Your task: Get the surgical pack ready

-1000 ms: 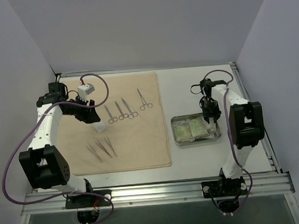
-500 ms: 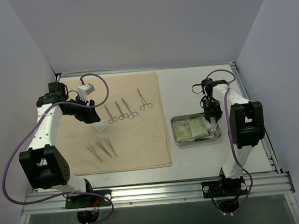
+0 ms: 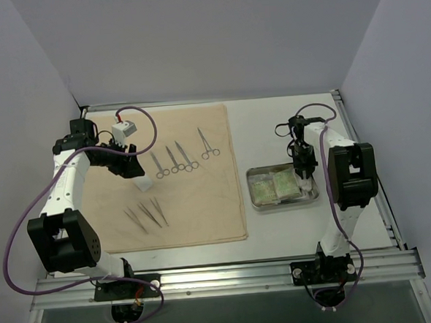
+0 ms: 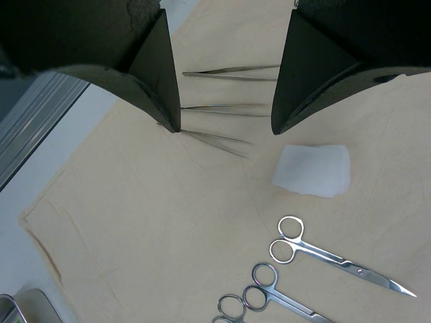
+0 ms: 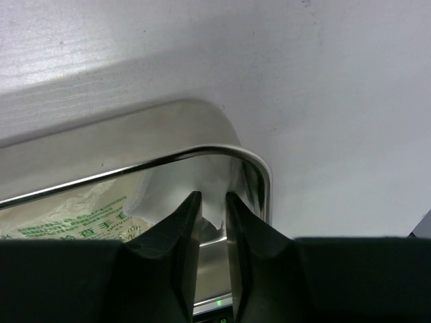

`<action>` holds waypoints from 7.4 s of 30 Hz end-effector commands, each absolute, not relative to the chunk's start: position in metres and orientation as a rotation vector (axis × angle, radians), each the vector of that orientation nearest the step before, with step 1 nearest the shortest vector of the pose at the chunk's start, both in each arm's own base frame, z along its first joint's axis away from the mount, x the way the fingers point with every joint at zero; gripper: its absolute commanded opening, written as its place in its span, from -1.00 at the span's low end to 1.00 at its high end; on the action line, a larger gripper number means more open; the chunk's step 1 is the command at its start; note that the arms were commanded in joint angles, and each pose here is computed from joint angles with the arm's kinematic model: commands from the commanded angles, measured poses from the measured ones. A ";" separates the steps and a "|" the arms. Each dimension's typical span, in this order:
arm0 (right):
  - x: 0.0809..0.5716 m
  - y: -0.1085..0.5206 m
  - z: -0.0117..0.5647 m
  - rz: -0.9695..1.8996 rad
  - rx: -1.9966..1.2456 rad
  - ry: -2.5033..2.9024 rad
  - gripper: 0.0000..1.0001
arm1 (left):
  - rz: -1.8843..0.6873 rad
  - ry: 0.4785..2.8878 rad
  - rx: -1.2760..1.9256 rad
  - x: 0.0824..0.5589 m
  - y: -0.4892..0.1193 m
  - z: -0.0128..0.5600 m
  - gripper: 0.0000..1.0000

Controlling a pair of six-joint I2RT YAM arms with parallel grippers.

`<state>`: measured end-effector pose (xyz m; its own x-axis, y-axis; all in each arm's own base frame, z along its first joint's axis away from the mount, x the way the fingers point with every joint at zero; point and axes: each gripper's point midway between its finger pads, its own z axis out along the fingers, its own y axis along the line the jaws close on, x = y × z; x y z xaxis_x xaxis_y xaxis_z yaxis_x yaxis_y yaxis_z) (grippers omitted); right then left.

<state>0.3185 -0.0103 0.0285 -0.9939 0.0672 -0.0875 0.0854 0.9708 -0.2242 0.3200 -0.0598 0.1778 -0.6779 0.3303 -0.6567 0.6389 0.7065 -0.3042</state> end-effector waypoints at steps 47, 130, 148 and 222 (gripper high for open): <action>0.310 -0.017 0.030 -0.496 0.243 2.954 -1.00 | -0.696 2.282 0.769 0.321 -0.062 0.190 0.30; 0.327 0.003 0.098 -0.444 0.145 2.789 -0.74 | -0.403 2.723 0.391 0.392 -0.021 0.034 -0.07; 0.328 0.004 0.105 -0.441 0.138 2.783 -0.74 | -0.447 2.755 0.494 0.368 -0.024 0.039 -0.42; 0.325 0.225 0.176 0.734 -0.310 2.422 -1.00 | -0.633 2.208 0.880 0.327 -0.149 0.258 0.88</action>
